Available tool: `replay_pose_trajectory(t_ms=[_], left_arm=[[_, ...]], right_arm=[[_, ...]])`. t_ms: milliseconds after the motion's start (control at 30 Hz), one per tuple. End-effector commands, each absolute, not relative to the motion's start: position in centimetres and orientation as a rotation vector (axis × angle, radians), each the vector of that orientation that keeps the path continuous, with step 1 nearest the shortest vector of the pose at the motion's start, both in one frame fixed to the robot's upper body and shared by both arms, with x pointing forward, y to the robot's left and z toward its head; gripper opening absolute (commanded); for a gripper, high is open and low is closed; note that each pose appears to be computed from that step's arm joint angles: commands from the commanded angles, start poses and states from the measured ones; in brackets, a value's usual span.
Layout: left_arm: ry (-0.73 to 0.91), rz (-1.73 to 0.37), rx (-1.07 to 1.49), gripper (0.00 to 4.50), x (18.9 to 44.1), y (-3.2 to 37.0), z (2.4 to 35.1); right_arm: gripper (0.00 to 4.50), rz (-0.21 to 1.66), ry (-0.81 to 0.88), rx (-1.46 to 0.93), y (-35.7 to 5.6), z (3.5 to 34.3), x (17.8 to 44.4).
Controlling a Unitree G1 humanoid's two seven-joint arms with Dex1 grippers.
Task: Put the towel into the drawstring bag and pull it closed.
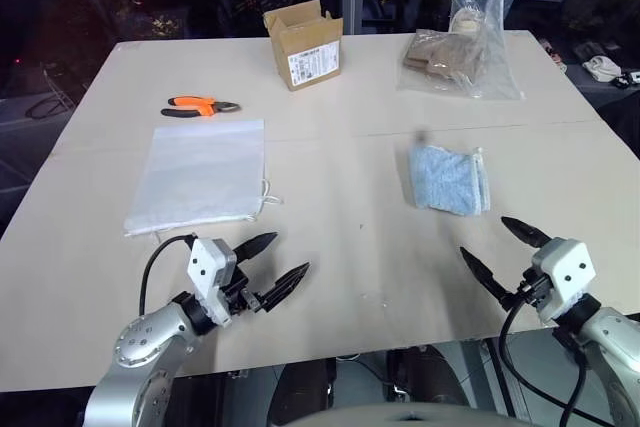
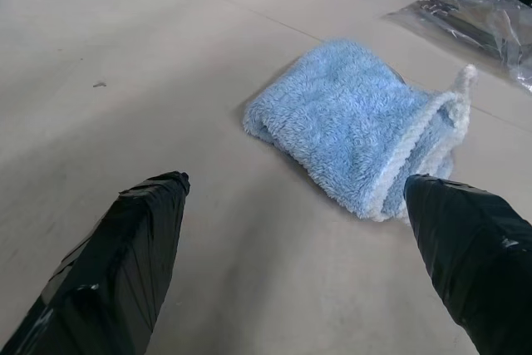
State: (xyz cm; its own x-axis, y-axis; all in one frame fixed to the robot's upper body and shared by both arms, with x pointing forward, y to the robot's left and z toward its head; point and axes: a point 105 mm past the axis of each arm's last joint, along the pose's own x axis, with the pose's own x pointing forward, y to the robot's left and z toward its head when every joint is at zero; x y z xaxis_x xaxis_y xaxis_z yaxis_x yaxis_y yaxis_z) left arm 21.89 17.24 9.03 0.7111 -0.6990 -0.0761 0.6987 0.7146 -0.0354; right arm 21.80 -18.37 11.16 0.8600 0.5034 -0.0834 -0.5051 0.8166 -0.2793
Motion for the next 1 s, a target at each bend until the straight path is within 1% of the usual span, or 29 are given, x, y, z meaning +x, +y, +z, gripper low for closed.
replay_pose_trajectory(t_ms=[33,100,133,233,300,367,433,500,567,700,900,1000], left_arm=[[-0.012,-0.714,0.016,4.5,23.1,17.8,10.9],[-0.105,-0.622,-0.034,4.5,25.1,18.7,13.1],[-0.126,-0.597,-0.056,4.5,25.6,18.9,13.7],[-0.166,-0.545,-0.091,4.5,26.5,19.1,15.4],[-0.175,-0.512,-0.079,4.5,26.9,19.4,16.0],[-0.175,-0.463,0.003,4.5,27.2,20.1,16.2],[-0.203,-0.369,0.139,4.5,27.6,21.6,16.5],[-0.258,-0.347,0.376,4.5,27.1,22.6,16.8],[-0.268,-0.359,0.6,4.5,26.3,23.4,16.1],[-0.199,-0.282,0.912,4.5,25.2,27.4,13.9],[-0.203,-0.219,1.062,4.5,25.3,29.9,13.0],[-0.192,-0.223,1.127,4.5,25.0,30.8,12.1]], right_arm=[[4.45,0.576,-0.087,-0.289,-16.8,13.1,22.1],[4.45,0.633,-0.159,-0.246,-15.0,14.6,22.7],[4.45,0.652,-0.178,-0.234,-14.5,15.0,22.8],[4.45,0.708,-0.249,-0.214,-13.4,16.6,23.2],[4.45,0.779,-0.294,-0.208,-12.3,17.6,23.0],[4.45,0.883,-0.315,-0.213,-11.1,18.0,22.2],[4.45,1.004,-0.299,-0.214,-10.1,18.0,21.2],[4.45,1.114,-0.265,-0.239,-9.5,17.5,20.2],[4.45,1.167,-0.24,-0.241,-9.4,17.3,19.7],[4.45,1.199,-0.214,-0.23,-9.4,16.7,19.3],[4.45,1.199,-0.199,-0.226,-9.2,16.0,19.2],[4.45,1.188,-0.193,-0.219,-9.3,15.9,19.1]])
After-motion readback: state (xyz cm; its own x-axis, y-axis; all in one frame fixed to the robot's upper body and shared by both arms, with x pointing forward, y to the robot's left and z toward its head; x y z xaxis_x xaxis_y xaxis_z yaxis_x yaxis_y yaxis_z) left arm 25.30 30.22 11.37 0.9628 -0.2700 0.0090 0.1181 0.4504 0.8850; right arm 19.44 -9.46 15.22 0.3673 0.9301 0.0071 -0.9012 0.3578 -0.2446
